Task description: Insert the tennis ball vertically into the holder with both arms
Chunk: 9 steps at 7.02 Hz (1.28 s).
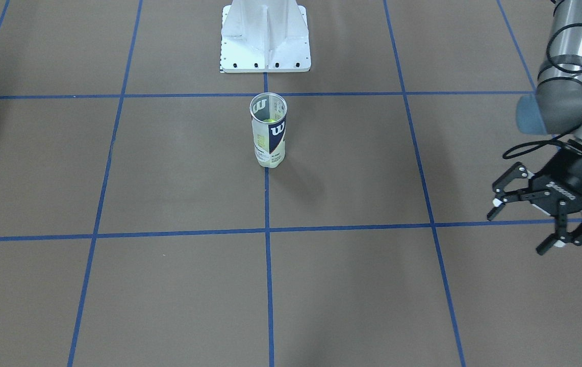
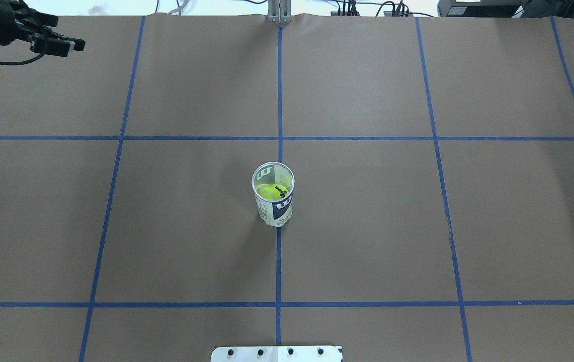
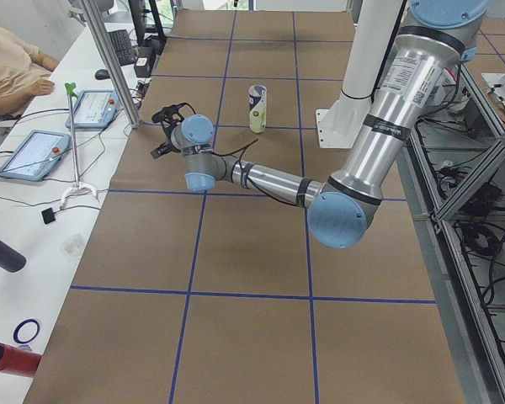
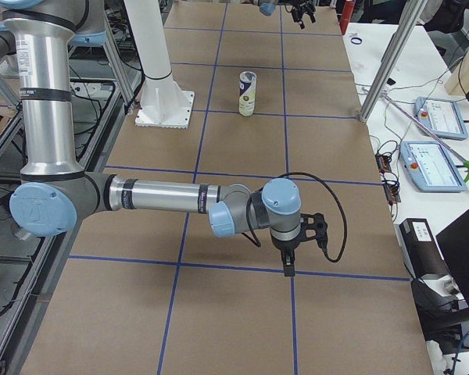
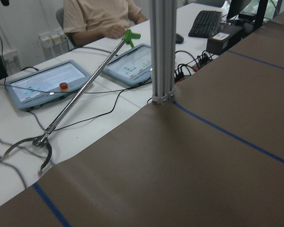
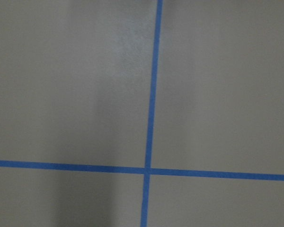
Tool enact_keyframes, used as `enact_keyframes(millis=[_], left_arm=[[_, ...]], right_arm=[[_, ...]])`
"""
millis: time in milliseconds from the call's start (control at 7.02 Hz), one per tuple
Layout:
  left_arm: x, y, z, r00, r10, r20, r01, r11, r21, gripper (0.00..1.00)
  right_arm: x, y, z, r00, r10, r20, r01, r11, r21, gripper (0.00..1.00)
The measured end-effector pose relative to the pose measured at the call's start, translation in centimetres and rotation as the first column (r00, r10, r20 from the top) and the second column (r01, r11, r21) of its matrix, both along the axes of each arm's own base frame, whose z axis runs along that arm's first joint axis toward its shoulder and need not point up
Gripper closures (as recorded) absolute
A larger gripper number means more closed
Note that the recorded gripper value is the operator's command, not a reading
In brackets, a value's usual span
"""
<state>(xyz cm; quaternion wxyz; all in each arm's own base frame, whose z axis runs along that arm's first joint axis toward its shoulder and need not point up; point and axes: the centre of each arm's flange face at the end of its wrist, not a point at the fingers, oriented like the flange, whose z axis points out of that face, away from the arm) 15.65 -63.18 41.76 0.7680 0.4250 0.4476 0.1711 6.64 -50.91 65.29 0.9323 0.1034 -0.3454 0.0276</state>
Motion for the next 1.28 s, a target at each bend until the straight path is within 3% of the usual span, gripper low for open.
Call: enact_keyframes(millis=[427, 570, 854, 997, 1139, 1282], left_arm=[[-11.5, -1.3, 11.2, 0.97, -0.009, 0.243, 0.023, 0.998, -0.055, 0.01], [-14.9, -1.6, 13.4, 0.953, -0.011, 0.304, 0.049, 0.992, -0.118, 0.01], [-20.3, -1.5, 16.4, 0.933, 0.003, 0.359, 0.101, 0.957, -0.272, 0.01], [-21.8, -0.8, 18.1, 0.93, 0.023, 0.368, 0.114, 0.931, -0.347, 0.01], [-22.9, 0.4, 20.4, 0.926, 0.05, 0.375, 0.132, 0.885, -0.446, 0.01], [-23.6, 1.6, 22.3, 0.919, 0.084, 0.384, 0.154, 0.822, -0.548, 0.01]], right_arm=[[0.4, 1.6, 1.6, 1.0, 0.007, 0.0, -0.007, 1.0, -0.001, 0.0], [0.4, 1.7, 1.8, 1.0, 0.008, 0.0, -0.008, 1.0, -0.002, 0.0], [0.4, 1.8, 1.8, 1.0, 0.008, 0.0, -0.008, 1.0, -0.004, 0.0], [0.4, 1.8, 1.9, 1.0, 0.008, 0.0, -0.008, 1.0, -0.004, 0.0], [0.4, 1.8, 1.9, 1.0, 0.008, 0.0, -0.008, 1.0, -0.004, 0.0], [0.3, 1.8, 1.9, 1.0, 0.007, 0.001, -0.007, 1.0, -0.005, 0.0]])
